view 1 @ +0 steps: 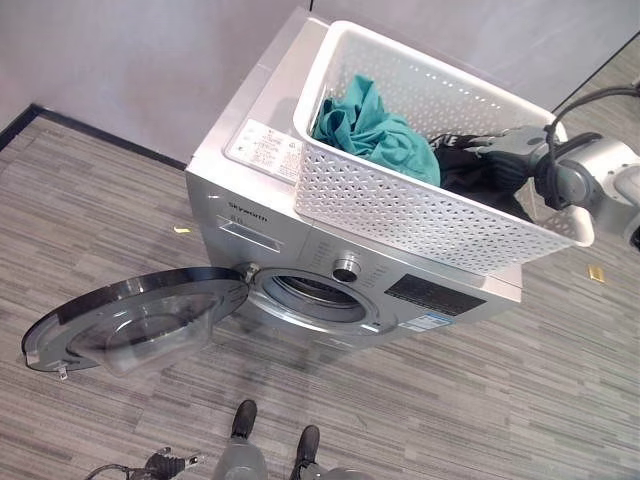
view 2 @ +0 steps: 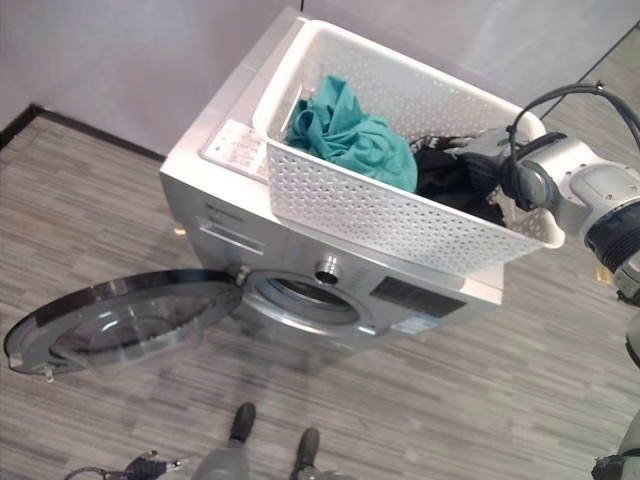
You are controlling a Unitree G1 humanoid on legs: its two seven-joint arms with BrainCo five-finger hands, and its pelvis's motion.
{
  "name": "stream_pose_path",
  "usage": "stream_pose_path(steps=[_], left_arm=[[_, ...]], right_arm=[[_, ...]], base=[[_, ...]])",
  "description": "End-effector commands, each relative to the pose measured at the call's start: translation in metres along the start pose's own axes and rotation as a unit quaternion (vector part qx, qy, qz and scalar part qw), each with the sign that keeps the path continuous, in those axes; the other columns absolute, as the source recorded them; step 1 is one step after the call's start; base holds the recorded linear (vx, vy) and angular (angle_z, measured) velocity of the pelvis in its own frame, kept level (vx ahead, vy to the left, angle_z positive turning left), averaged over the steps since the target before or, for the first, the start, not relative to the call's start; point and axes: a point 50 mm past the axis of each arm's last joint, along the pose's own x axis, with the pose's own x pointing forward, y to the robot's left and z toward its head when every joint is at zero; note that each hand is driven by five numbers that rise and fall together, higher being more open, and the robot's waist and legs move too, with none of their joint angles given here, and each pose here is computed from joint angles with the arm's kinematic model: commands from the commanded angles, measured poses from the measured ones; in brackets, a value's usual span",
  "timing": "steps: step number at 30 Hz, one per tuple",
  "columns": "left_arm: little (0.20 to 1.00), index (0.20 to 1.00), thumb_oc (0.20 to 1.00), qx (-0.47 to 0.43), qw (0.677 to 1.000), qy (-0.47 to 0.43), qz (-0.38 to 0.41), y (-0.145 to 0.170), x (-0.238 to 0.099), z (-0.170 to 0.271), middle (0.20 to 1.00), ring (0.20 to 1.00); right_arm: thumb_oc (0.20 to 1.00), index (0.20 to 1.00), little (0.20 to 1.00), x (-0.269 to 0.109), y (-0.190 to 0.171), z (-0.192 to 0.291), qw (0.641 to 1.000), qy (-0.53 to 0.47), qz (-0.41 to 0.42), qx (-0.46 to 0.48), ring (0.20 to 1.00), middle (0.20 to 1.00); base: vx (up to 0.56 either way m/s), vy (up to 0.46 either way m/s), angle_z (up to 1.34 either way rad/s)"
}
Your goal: Grab the laundry basket,head to the washer,open it,put in the laundry and shut it.
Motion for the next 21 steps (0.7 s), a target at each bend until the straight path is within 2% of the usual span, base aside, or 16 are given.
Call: stream_pose_path(steps=[1,5,6,7,13,14,19,21], left_arm=[[1.000,1.000,1.000,-0.011,1.000,-0.009,0.016,0.007,0.001,0.011,1.000,1.000],[1.000,1.000,1.000,-0.020,0.999,-0.034,0.016,0.000,0.002,0.029,1.000,1.000],[1.000,1.000,1.000,-0.023,0.999,-0.037,0.016,0.000,0.002,0.031,1.000,1.000],[1.000,1.000,1.000,-0.023,0.999,-0.037,0.015,0.000,0.002,0.031,1.000,1.000],[1.000,1.000,1.000,-0.032,0.998,-0.053,0.019,-0.003,0.002,0.040,1.000,1.000],[1.000,1.000,1.000,-0.034,0.998,-0.056,0.024,-0.004,0.002,0.041,1.000,1.000],[1.000,1.000,1.000,-0.025,0.998,-0.052,0.023,-0.007,0.002,0.034,1.000,1.000],[1.000,1.000,1.000,-0.020,0.998,-0.047,0.023,-0.009,0.002,0.030,1.000,1.000]], right_arm=[[1.000,1.000,1.000,-0.009,-0.025,-0.040,0.993,0.101,-0.050,-0.034,1.000,1.000],[1.000,1.000,1.000,-0.002,-0.031,-0.038,0.990,0.118,-0.054,-0.062,1.000,1.000],[0.291,0.291,0.291,-0.001,-0.033,-0.035,0.990,0.113,-0.058,-0.059,0.291,0.291],[0.200,0.200,0.200,-0.001,-0.033,-0.035,0.990,0.113,-0.058,-0.059,0.200,0.200],[0.200,0.200,0.200,0.008,-0.040,-0.018,0.992,0.092,-0.076,-0.034,0.200,0.200],[0.200,0.200,0.200,0.009,-0.048,-0.018,0.989,0.094,-0.112,0.007,0.200,0.200],[0.200,0.200,0.200,0.004,-0.052,-0.030,0.972,0.116,-0.167,0.118,0.200,0.200],[0.200,0.200,0.200,0.002,-0.051,-0.039,0.945,0.133,-0.203,0.219,0.200,0.200]], base=[[-0.01,-0.001,0.04],[-0.01,0.010,-0.01],[0.00,0.000,0.00],[0.00,0.000,0.00],[0.00,0.000,0.00],[0.00,0.000,0.00],[0.01,-0.018,0.01],[0.03,-0.035,-0.01]])
